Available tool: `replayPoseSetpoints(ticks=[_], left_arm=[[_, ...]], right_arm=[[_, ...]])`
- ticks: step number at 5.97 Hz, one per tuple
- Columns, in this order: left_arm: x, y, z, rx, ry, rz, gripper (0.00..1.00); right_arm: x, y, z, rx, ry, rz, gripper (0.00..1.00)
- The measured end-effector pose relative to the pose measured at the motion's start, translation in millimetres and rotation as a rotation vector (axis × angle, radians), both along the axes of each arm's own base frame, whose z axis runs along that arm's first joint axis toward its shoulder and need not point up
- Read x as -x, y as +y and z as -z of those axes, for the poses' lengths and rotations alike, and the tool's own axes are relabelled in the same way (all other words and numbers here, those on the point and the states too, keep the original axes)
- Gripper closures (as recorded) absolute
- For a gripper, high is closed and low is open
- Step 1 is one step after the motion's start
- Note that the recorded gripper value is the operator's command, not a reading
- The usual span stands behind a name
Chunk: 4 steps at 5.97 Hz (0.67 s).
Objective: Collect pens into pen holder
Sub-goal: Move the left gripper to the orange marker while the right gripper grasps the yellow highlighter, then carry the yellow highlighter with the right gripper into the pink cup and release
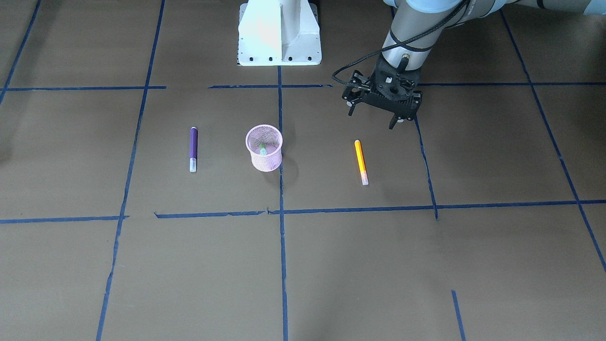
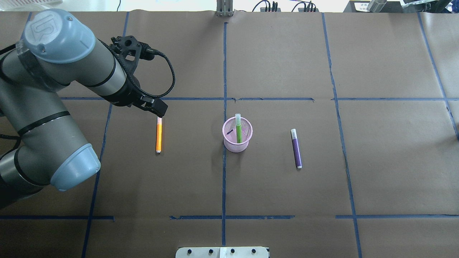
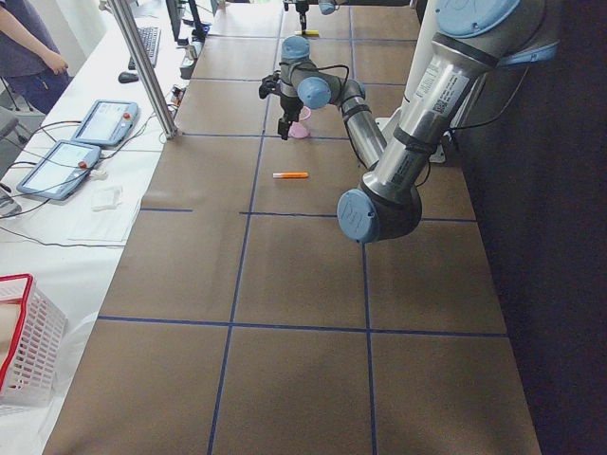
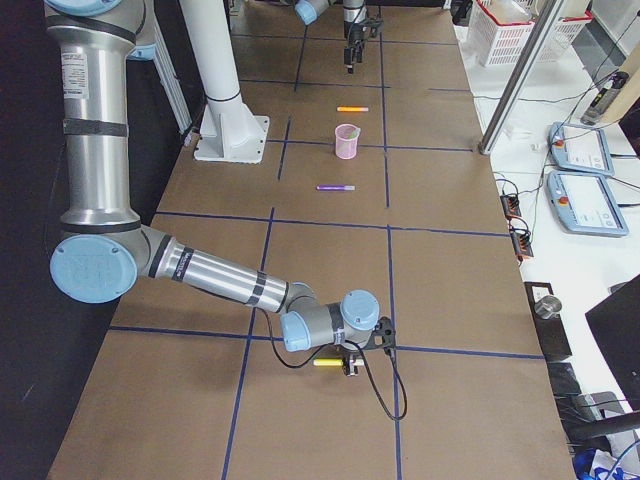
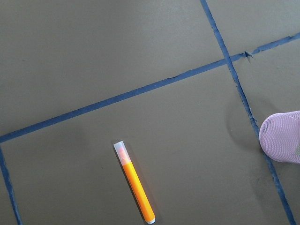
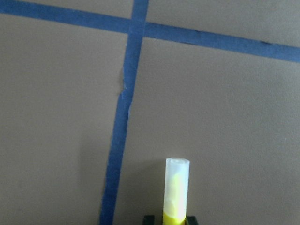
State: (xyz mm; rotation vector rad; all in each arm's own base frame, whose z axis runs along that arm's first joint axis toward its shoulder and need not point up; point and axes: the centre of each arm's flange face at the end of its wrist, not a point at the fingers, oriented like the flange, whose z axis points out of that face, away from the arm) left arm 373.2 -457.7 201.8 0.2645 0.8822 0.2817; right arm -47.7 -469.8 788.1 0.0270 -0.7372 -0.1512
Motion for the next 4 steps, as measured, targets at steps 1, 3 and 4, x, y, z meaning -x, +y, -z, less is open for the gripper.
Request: replayPoseSetpoints(ticks=[1, 3, 4], left_arm=[[0.1, 0.1, 0.2, 0.0, 0.0, 0.0, 0.0], [0.1, 0.3, 0.2, 0.0, 0.001, -0.001, 0.0], [0.1, 0.3, 0.2, 0.0, 0.001, -0.001, 0.0]], right_arm=[[0.3, -0.5, 1.4, -0.004, 0.0, 0.0, 1.0], [3.5, -17.3, 53.0, -0.119, -0.033, -0.009, 0.99], [3.4, -27.6, 105.5, -0.208, -0.066, -0.041, 0.99]])
